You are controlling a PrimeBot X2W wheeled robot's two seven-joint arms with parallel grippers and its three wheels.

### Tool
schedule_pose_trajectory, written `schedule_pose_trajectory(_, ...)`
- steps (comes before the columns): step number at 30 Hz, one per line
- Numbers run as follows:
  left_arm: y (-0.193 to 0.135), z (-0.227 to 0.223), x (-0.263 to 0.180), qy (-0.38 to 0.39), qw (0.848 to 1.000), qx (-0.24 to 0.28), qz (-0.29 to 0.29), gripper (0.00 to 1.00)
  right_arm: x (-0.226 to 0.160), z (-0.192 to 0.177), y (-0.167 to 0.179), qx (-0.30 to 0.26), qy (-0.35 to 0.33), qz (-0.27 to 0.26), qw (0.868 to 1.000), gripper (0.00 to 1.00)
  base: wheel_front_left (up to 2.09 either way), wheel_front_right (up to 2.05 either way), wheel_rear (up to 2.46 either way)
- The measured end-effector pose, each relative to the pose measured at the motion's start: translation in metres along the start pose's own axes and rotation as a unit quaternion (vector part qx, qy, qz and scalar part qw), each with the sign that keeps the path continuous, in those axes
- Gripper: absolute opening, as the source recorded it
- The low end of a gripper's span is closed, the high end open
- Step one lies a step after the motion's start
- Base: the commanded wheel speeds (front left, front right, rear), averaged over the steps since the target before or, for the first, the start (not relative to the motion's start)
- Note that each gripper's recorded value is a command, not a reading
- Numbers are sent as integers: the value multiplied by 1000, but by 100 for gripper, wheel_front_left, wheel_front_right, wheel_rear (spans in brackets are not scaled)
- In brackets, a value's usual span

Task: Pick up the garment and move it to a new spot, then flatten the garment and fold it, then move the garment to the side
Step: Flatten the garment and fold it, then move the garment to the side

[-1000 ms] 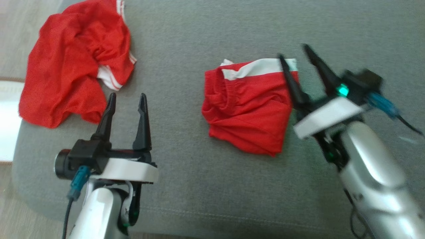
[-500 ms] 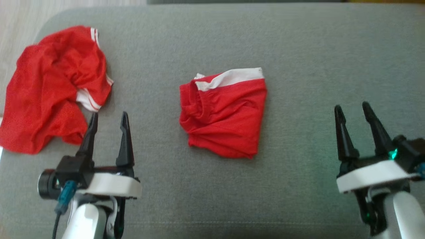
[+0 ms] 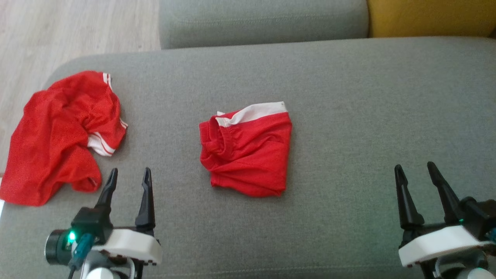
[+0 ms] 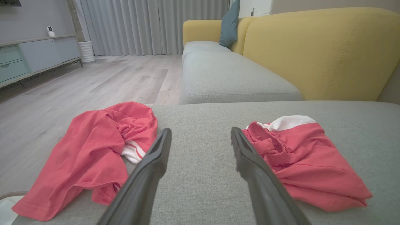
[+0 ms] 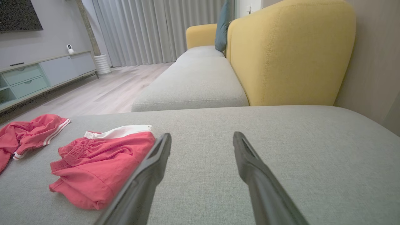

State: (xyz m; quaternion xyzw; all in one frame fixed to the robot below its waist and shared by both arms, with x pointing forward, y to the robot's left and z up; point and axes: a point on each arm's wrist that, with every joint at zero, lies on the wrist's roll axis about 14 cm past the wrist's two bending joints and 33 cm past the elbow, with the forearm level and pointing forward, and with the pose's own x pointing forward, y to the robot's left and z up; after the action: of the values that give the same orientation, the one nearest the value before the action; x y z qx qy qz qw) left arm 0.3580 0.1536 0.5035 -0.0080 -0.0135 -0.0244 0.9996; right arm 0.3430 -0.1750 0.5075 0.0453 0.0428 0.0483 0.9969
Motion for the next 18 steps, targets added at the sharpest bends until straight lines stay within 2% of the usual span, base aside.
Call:
schedule_pose_trajectory(8, -2, -1, -12, 6, 1000, 3, -2, 100, -15, 5, -2, -5, -4, -8, 1000, 100, 0, 0, 0)
schedule_pose_trajectory(18, -3, 0, -15, 7, 1000, 3, -2, 100, -16, 6, 0, 1, -3, -8, 1000, 100, 0, 0, 0)
